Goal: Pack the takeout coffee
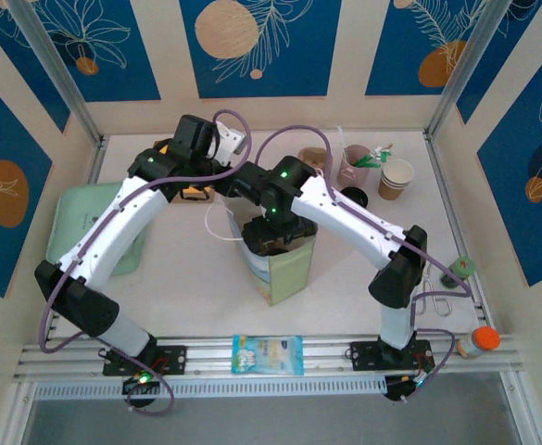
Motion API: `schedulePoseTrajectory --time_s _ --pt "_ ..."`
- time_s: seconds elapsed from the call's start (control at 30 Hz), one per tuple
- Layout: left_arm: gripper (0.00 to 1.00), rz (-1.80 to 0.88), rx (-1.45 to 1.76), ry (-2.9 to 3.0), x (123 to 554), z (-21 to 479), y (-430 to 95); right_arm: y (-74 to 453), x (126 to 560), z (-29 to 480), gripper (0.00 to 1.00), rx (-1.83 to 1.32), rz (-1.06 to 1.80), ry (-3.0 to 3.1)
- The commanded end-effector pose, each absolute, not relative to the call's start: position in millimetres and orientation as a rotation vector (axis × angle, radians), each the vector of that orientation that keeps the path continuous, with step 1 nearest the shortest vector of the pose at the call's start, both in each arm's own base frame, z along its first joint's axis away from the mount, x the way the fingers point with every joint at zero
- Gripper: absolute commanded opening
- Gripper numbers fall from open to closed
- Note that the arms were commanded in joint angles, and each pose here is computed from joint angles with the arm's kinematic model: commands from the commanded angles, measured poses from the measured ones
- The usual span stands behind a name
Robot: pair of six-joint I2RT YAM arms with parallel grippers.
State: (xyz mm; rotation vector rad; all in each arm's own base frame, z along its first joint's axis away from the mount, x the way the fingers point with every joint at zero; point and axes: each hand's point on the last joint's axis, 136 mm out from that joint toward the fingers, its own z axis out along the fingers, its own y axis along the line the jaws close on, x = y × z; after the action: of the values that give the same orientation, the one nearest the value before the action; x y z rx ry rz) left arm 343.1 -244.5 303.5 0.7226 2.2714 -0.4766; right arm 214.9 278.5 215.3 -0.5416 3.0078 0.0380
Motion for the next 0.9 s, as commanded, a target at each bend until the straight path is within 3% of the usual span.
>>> schedulePoseTrajectory --time_s 0.0,0.47,0.87 --pt "0.67 -0.557 0.723 2.242 337 319 -249 279 211 232 0.99 -0.609 0.040 2.968" --pt "0.69 -0.798 0.579 2.148 335 350 -235 289 201 305 0.99 -0.736 0.312 2.772" --pt "0.71 -0.845 0.559 2.013 316 350 -224 237 224 341 0.99 -0.538 0.270 2.665"
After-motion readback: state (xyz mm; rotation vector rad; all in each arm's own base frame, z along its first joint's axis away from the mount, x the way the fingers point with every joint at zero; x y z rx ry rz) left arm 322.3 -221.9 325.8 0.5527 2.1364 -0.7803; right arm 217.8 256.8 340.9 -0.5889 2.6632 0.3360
